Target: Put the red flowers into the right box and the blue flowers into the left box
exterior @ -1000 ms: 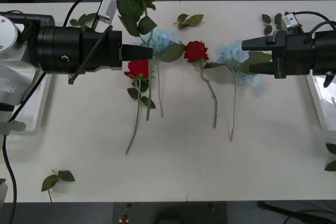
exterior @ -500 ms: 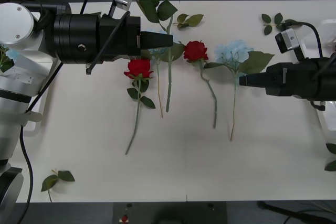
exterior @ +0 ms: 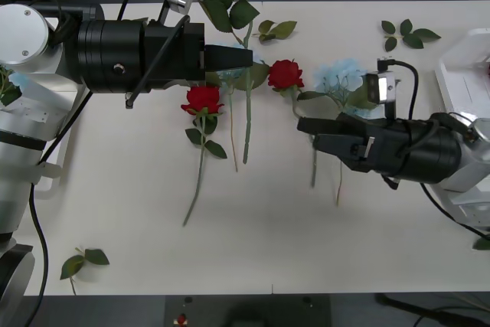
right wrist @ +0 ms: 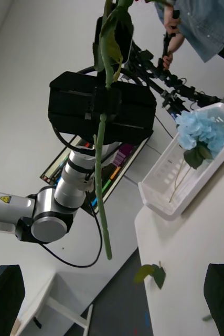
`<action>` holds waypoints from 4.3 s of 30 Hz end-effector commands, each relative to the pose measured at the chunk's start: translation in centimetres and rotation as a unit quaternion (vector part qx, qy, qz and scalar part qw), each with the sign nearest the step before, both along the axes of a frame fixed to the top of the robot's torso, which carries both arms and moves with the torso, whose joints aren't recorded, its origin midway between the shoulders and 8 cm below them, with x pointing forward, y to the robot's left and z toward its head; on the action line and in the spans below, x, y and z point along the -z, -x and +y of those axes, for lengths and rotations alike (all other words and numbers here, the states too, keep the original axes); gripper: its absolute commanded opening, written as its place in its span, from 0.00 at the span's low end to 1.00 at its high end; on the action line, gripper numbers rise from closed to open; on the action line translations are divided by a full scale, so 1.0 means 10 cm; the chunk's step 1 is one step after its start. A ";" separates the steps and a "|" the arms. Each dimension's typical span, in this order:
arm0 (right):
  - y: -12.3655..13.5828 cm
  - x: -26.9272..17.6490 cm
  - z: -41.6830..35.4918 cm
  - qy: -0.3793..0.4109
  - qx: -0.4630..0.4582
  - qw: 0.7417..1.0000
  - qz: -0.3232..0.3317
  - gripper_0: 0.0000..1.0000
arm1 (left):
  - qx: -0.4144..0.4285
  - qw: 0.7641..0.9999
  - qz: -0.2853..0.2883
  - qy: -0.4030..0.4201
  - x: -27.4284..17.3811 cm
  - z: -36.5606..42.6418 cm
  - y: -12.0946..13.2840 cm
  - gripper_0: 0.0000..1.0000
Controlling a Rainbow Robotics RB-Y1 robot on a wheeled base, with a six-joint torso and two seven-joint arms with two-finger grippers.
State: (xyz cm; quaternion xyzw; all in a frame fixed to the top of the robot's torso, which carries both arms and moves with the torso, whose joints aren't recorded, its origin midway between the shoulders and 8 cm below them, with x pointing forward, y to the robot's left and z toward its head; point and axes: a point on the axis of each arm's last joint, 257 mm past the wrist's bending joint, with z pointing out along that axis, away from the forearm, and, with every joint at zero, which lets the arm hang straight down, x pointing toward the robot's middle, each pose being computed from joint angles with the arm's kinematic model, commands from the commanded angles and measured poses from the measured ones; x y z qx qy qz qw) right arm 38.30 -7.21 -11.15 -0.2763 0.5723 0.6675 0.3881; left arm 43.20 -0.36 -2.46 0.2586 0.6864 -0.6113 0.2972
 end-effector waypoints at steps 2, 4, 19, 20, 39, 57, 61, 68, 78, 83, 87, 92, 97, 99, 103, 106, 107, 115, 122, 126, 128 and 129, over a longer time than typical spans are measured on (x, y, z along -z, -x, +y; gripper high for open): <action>0.04 -0.18 0.32 -0.024 -0.001 0.997 -0.069 1.00 | 0.001 0.999 -0.041 0.009 -0.25 0.00 0.01 0.00; 0.04 -0.19 0.39 -0.027 -0.001 0.997 -0.074 1.00 | 0.001 0.999 -0.041 0.009 -0.25 0.00 0.01 0.00; 0.18 -0.34 0.98 -0.078 -0.016 0.992 -0.094 1.00 | 0.001 0.999 -0.041 0.009 -0.25 0.00 0.01 0.00; 0.17 -0.35 1.03 -0.078 -0.014 0.992 -0.095 1.00 | 0.001 0.999 -0.041 0.009 -0.25 0.00 0.01 0.00; 0.02 -0.45 1.40 -0.081 0.010 0.993 -0.088 0.03 | 0.001 0.999 -0.041 0.009 -0.25 0.00 0.01 0.00; -0.03 -0.43 1.36 -0.077 0.016 0.994 -0.081 0.00 | 0.001 0.999 -0.041 0.009 -0.25 0.00 0.01 1.00; -0.04 -0.43 1.35 -0.076 0.017 0.994 -0.082 0.00 | 0.001 0.999 -0.041 0.009 -0.25 0.00 0.01 1.00; -0.06 -0.44 1.32 -0.075 0.021 0.993 -0.084 0.00 | 0.001 0.999 -0.041 0.009 -0.25 0.00 0.01 1.00; -0.23 -0.44 1.06 -0.062 0.042 0.994 -0.085 0.00 | 0.001 0.999 -0.041 0.009 -0.25 0.00 0.01 1.00; -0.48 -0.40 0.57 -0.004 0.064 0.995 -0.079 0.00 | 0.000 0.999 -0.031 0.014 -0.18 0.00 0.02 1.00; -0.68 -0.38 0.16 0.053 0.080 0.994 -0.053 0.00 | -0.008 0.999 -0.038 0.017 -0.25 0.10 -0.02 1.00; -0.97 -0.35 -0.38 0.124 0.126 0.984 -0.009 0.00 | -0.022 0.999 -0.039 -0.005 -0.16 0.32 -0.07 1.00; -1.21 -0.29 -0.94 0.174 0.174 0.969 0.029 0.00 | -0.041 0.997 -0.044 -0.048 0.01 0.62 -0.14 1.00; -1.27 -0.23 -1.14 0.185 0.189 0.964 0.038 0.00 | -0.048 0.995 -0.048 -0.071 0.09 0.73 -0.16 1.00; -1.45 -0.12 -1.49 0.205 0.232 0.950 0.050 0.00 | -0.069 0.988 -0.058 -0.123 0.28 0.99 -0.25 1.00; -1.56 -0.05 -1.80 0.243 0.267 0.932 0.042 0.00 | -0.082 0.981 -0.064 -0.165 0.44 1.16 -0.31 1.00; -1.58 -0.01 -1.95 0.263 0.280 0.922 0.042 0.00 | -0.087 0.977 -0.067 -0.183 0.50 1.23 -0.34 1.00; -1.60 0.11 -2.99 0.345 0.345 0.870 0.072 0.00 | -0.121 0.939 -0.094 -0.309 0.86 1.61 -0.55 1.00; -1.48 0.23 -3.97 0.418 0.404 0.808 0.095 0.00 | -0.148 0.893 -0.067 -0.420 1.15 1.82 -0.63 1.00; -1.39 0.26 -4.46 0.470 0.428 0.766 0.093 0.00 | -0.166 0.877 -0.045 -0.448 1.34 1.80 -0.67 1.00; -1.35 0.28 -4.63 0.501 0.433 0.745 0.085 0.00 | -0.175 0.872 -0.036 -0.455 1.41 1.78 -0.69 1.00; -1.34 0.29 -4.72 0.516 0.436 0.733 0.081 0.00 | -0.180 0.870 -0.029 -0.458 1.45 1.75 -0.70 1.00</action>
